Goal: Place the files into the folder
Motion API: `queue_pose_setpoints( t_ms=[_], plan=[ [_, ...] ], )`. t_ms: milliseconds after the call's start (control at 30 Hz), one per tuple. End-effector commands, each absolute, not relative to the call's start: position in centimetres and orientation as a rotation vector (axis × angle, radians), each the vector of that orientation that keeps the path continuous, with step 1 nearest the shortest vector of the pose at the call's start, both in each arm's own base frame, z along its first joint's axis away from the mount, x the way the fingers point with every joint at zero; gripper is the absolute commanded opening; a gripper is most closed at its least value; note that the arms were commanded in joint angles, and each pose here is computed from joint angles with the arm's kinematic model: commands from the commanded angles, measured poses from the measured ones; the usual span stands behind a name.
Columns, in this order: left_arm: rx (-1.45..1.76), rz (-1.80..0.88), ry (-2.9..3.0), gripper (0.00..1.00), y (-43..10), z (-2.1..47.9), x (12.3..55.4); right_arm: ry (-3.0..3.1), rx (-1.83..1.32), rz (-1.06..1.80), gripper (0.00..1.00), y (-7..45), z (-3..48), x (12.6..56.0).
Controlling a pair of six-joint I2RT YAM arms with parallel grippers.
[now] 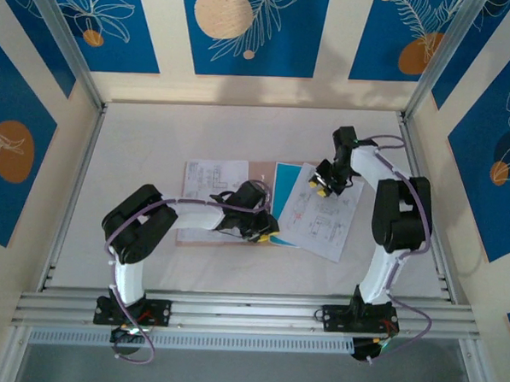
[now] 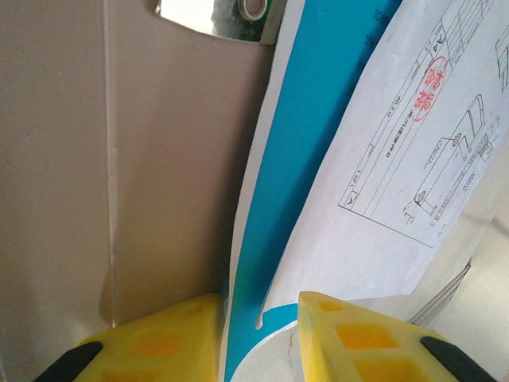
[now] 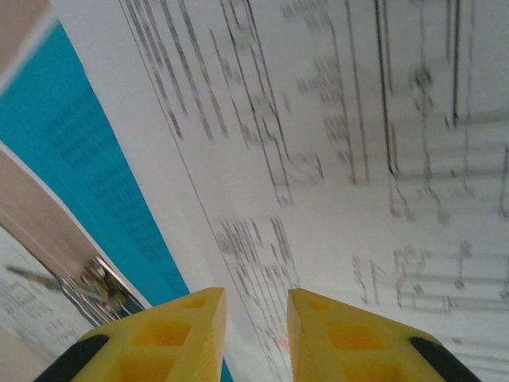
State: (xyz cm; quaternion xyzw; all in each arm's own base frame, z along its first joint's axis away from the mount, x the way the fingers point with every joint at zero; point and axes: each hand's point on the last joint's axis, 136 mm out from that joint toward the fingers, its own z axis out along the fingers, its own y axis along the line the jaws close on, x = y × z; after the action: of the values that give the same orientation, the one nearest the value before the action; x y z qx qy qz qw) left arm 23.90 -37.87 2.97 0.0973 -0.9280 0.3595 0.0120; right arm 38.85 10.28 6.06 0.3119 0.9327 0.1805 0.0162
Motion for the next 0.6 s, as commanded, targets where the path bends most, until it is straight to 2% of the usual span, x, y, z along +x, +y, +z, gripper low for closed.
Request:
queue_pose_setpoints(
  t_ms=[0,267,567],
  plan=[
    [0.266,1.074,-2.899,0.31,-37.9,2.2,23.5,2.949,1.048,0.434,0.27,9.2,4.4,39.0],
    [0.268,1.071,-2.896,0.31,-37.8,2.2,23.5,3.067,1.013,0.430,0.27,10.3,1.4,39.3],
    [0.272,1.056,-2.901,0.32,-37.5,2.0,23.4,3.114,0.842,0.491,0.27,13.0,1.3,39.1]
  ],
)
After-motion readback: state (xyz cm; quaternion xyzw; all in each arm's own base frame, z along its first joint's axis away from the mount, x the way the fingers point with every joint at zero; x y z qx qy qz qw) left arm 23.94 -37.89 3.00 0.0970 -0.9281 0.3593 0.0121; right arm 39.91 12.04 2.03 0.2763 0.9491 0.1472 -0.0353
